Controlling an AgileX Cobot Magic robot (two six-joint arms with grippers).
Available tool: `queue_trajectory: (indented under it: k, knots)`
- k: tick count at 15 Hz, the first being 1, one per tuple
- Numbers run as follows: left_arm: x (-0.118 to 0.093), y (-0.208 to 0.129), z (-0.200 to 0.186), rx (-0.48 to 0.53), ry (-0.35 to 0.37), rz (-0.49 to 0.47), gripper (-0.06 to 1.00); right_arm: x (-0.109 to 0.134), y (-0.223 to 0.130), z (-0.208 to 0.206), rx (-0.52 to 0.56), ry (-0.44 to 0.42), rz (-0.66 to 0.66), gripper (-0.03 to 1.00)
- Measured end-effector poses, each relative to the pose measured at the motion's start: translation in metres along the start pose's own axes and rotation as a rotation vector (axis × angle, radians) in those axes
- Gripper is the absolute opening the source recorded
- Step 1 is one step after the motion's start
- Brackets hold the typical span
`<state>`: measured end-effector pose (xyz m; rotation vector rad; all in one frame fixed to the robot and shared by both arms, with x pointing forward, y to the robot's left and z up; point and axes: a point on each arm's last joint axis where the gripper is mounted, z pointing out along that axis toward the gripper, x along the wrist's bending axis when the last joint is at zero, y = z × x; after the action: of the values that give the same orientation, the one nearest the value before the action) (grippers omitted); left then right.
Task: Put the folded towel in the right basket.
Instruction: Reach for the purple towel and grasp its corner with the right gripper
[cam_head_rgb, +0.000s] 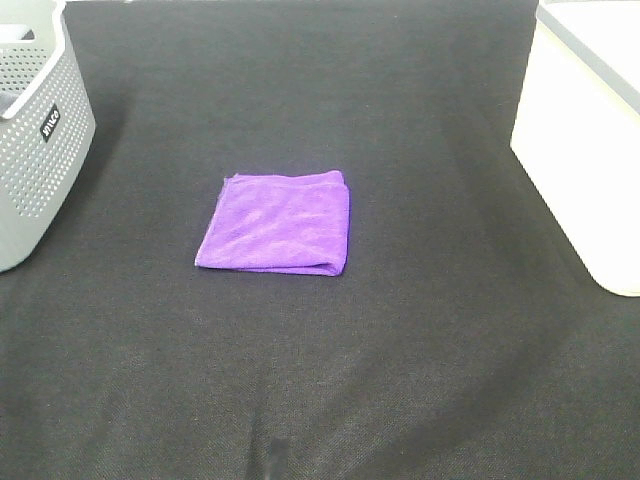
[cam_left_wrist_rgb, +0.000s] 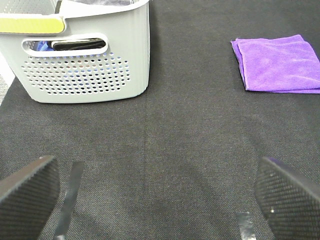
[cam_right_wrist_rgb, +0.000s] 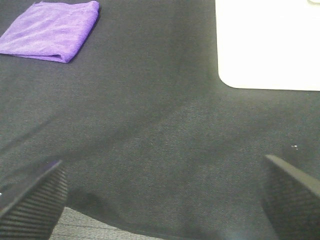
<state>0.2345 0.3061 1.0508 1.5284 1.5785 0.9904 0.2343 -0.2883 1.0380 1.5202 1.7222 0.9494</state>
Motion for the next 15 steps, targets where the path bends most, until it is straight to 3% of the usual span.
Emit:
queue_trajectory:
  k: [4, 7, 9, 13, 15]
  knots:
    - [0.0, 0.0, 0.0, 0.0, 0.0, 0.0, 0.99, -0.003, 0.0, 0.0, 0.008, -0.032, -0.015, 0.98]
    - [0.0, 0.0, 0.0, 0.0, 0.0, 0.0, 0.99, -0.007, 0.022, 0.015, 0.152, -0.025, -0.003, 0.98]
    - [0.0, 0.0, 0.0, 0.0, 0.0, 0.0, 0.99, -0.012, 0.083, 0.034, 0.268, -0.004, 0.034, 0.98]
    - [0.0, 0.0, 0.0, 0.0, 0.0, 0.0, 0.99, -0.021, 0.2, 0.11, 0.415, 0.095, 0.121, 0.97]
    - [0.0, 0.0, 0.0, 0.0, 0.0, 0.0, 0.99, -0.01, 0.228, 0.169, 0.469, 0.283, 0.216, 0.97]
